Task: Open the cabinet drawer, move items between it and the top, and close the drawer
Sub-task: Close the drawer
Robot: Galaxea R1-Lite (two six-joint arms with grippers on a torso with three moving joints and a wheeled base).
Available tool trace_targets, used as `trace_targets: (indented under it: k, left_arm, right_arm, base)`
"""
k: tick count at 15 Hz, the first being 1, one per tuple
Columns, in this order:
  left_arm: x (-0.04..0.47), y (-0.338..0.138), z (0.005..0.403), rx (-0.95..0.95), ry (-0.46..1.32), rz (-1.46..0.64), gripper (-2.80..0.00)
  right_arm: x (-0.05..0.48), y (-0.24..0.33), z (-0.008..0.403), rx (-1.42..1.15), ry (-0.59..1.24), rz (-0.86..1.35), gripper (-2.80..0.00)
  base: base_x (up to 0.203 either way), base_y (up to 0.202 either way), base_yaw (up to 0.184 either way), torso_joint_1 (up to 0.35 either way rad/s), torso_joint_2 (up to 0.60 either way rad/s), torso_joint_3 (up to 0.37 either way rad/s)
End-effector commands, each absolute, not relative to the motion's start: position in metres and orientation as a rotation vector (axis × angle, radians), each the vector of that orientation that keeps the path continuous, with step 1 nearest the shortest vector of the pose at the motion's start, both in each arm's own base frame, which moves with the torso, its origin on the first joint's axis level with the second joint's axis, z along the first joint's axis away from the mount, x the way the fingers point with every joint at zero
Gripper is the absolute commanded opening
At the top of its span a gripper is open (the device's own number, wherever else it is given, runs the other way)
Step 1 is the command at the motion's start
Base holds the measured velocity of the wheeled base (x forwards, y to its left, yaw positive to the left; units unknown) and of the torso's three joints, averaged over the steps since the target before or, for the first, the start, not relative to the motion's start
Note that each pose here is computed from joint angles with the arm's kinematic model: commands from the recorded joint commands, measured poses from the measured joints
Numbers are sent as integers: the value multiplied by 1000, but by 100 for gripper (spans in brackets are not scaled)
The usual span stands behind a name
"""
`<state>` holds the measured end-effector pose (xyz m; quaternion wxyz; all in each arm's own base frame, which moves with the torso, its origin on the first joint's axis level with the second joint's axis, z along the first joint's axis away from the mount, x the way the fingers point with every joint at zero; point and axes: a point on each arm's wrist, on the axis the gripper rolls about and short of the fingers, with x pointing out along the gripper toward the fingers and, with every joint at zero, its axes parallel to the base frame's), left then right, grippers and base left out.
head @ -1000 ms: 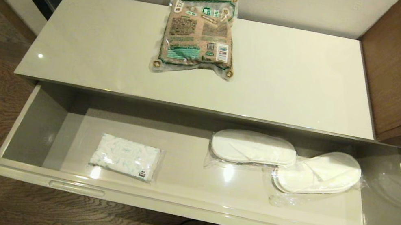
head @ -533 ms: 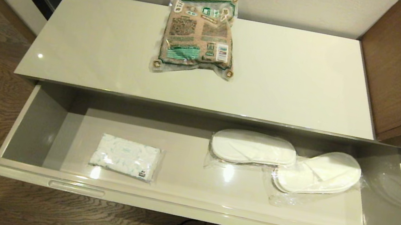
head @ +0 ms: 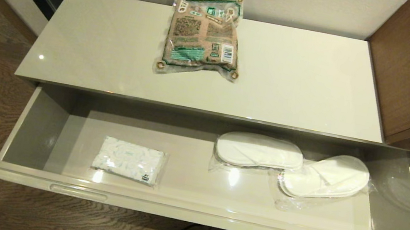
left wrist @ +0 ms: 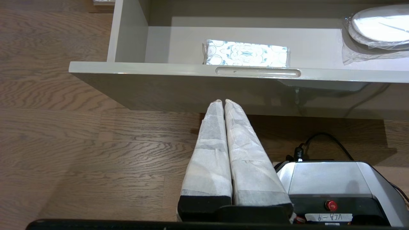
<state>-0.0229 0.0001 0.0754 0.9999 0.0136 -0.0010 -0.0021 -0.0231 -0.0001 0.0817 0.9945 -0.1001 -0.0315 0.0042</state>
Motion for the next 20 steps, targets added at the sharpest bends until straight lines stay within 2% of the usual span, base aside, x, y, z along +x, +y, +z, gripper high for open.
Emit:
trace_targets:
  k: [1,4,6,13,15,17,20]
  left_arm:
    - [-23,0,75,28,1,-5,-280]
    - [-23,0,75,26,0,-5,-280]
    - [-23,0,75,28,0,-5,-280]
    - [-23,0,75,29,1,-5,-280]
    - [-23,0,75,28,1,-5,-280]
    - [-23,0,75,31,1,-5,-280]
    - [-23,0,75,43,0,-4,-280]
  right_arm:
    - [-25,0,80,-253,-78,5,-280]
    - [-25,0,79,-466,-66,-1,-280]
    - [-25,0,79,-464,-64,-4,-280]
    - [-25,-1,81,-224,-81,-22,-280]
    - [-32,-1,98,-203,-112,-48,-280]
    - [-55,-1,132,-180,-124,-39,-280]
    - [-94,-1,158,-152,-50,10,-280]
  base:
    - [0,0,0,0,0,0]
    - [0,0,0,0,0,0]
    - [0,0,0,0,0,0]
    - [0,0,0,0,0,0]
    - [0,0,0,0,0,0]
    - [0,0,0,0,0,0]
    - [0,0,0,0,0,0]
